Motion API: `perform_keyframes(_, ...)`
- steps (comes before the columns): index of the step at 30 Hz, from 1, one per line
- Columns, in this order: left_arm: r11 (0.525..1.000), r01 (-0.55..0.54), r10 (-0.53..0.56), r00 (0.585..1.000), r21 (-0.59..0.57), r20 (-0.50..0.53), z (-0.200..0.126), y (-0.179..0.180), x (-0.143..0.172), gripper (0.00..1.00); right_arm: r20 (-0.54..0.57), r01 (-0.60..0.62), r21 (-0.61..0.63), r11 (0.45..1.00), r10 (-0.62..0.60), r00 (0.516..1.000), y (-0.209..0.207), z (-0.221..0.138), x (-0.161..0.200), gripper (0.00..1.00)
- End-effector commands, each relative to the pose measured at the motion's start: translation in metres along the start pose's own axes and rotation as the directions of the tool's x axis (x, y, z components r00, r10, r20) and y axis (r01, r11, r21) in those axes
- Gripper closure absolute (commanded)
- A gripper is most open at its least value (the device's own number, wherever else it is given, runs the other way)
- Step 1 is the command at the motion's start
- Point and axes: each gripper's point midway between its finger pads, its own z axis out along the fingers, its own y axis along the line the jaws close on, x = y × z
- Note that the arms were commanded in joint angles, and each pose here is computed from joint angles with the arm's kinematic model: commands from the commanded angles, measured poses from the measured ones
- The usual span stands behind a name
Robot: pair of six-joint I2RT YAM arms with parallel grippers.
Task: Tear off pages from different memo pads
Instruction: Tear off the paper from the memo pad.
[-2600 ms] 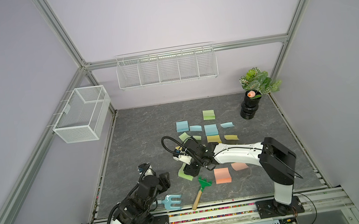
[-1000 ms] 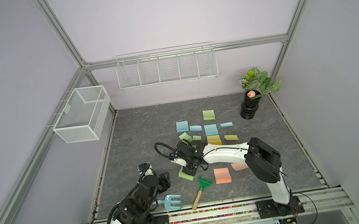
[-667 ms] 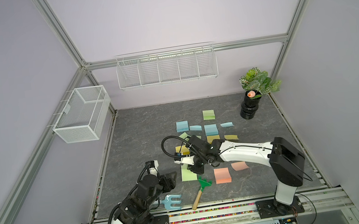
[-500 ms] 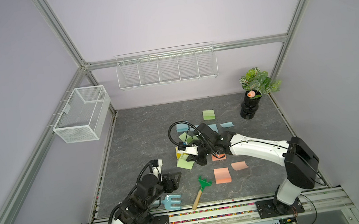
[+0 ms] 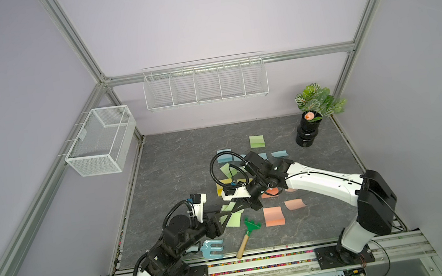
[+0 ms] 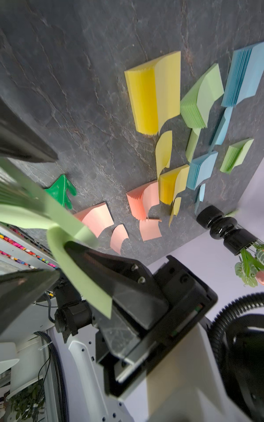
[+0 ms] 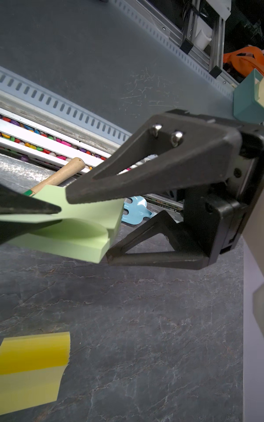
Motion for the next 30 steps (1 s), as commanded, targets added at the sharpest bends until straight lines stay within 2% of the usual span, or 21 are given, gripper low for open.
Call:
perform_keyframes(1,0.997,-0.029,0.028,1.0,0.078,0.004,0.003,-0.013,-0.001,0.38,0.038,0.031,-0.02,0.999,-0.03,0.999,0.011,-0.009,-0.014,0.93)
perform_keyframes(3,0.995,-0.03,0.03,1.0,0.093,0.0,0.004,-0.016,-0.001,0.5,0.037,0.026,0.028,0.999,-0.027,0.999,0.003,-0.011,-0.014,0.93)
perform_keyframes(5,0.995,-0.027,0.028,1.0,0.099,-0.01,0.005,-0.016,0.001,0.56,0.047,0.018,0.076,0.997,-0.021,0.999,-0.005,-0.015,-0.015,0.94)
perform_keyframes(12,0.994,-0.013,0.014,1.0,0.11,-0.014,0.007,-0.015,0.005,0.59,0.096,-0.008,0.158,0.987,-0.007,0.995,-0.017,-0.028,-0.019,0.93)
perform_keyframes(17,1.0,-0.002,0.001,1.0,0.028,0.014,0.005,-0.004,-0.003,0.91,0.097,-0.014,0.144,0.99,0.0,0.995,-0.012,-0.029,-0.016,0.93)
perform_keyframes(19,1.0,0.003,-0.003,1.0,-0.004,0.021,0.004,0.001,-0.005,1.0,0.097,-0.016,0.153,0.988,0.001,0.995,-0.012,-0.03,-0.015,0.93)
perform_keyframes(22,0.997,0.028,-0.025,0.999,-0.075,0.035,0.003,0.013,-0.007,1.0,0.101,-0.021,0.204,0.979,0.0,0.995,-0.017,-0.035,-0.016,0.94)
perform_keyframes(24,0.991,0.049,-0.044,0.998,-0.124,0.046,0.002,0.023,-0.007,1.0,0.107,-0.026,0.282,0.959,-0.005,0.994,-0.027,-0.043,-0.019,0.93)
perform_keyframes(26,0.979,0.071,-0.063,0.997,-0.191,0.047,0.001,0.037,-0.003,1.0,0.097,-0.035,0.414,0.91,-0.006,0.995,-0.045,-0.055,-0.018,0.94)
perform_keyframes(30,0.952,0.106,-0.097,0.994,-0.288,0.047,-0.003,0.055,0.001,1.0,0.065,-0.039,0.587,0.808,0.001,0.998,-0.066,-0.079,-0.013,0.93)
